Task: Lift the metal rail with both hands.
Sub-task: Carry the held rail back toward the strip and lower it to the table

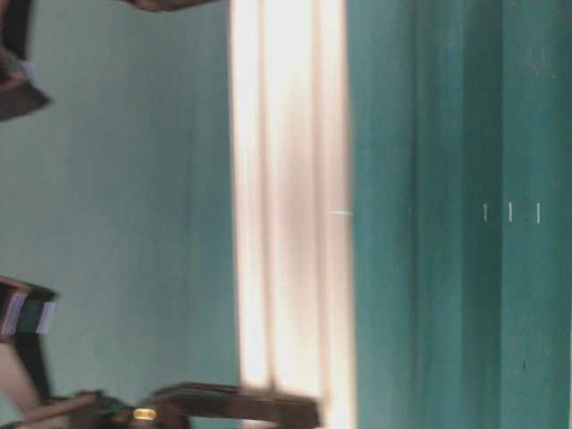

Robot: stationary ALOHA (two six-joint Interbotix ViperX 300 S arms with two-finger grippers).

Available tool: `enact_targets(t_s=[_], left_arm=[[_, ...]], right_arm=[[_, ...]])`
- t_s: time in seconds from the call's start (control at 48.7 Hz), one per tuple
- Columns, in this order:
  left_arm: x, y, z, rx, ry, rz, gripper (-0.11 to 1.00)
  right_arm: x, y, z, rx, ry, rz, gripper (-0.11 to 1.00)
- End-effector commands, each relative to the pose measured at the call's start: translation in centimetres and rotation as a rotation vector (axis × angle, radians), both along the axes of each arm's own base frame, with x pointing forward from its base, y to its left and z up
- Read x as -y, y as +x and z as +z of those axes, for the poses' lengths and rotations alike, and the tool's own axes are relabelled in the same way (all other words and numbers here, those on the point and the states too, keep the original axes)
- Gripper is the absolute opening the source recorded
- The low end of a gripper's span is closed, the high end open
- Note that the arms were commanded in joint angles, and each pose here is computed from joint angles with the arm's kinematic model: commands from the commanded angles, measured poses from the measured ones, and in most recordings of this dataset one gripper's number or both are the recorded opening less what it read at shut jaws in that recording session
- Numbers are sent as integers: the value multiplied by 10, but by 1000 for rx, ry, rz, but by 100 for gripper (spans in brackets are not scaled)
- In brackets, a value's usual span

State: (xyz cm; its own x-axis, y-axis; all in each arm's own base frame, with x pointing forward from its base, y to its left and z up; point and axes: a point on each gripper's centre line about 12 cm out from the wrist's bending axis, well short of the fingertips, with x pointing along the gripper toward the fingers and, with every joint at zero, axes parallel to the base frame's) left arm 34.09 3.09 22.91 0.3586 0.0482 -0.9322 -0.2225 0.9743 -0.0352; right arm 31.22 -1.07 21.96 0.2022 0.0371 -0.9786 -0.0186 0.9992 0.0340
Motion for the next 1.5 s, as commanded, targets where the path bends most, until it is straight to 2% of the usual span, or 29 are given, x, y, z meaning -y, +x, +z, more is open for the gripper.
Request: enact_targets(t_s=[0.0,0.246,0.718,1.005,1.477], left_arm=[[-8,2,-4,33,-14,74,35],[-5,3,-26,36,-24,90,35],[3,12,-70,-13,-29,64,35],[10,9,-80,5,-43,79,35],[16,9,-92,-4,-44,63,35]], right_arm=[[-7,2,-15,7,4,27,38],[-6,2,-32,42,0,21,38],[-17,-1,-69,48,-3,49,38],[-20,2,-80,55,-5,56,38],[-32,3,-94,30,-2,87,38]])
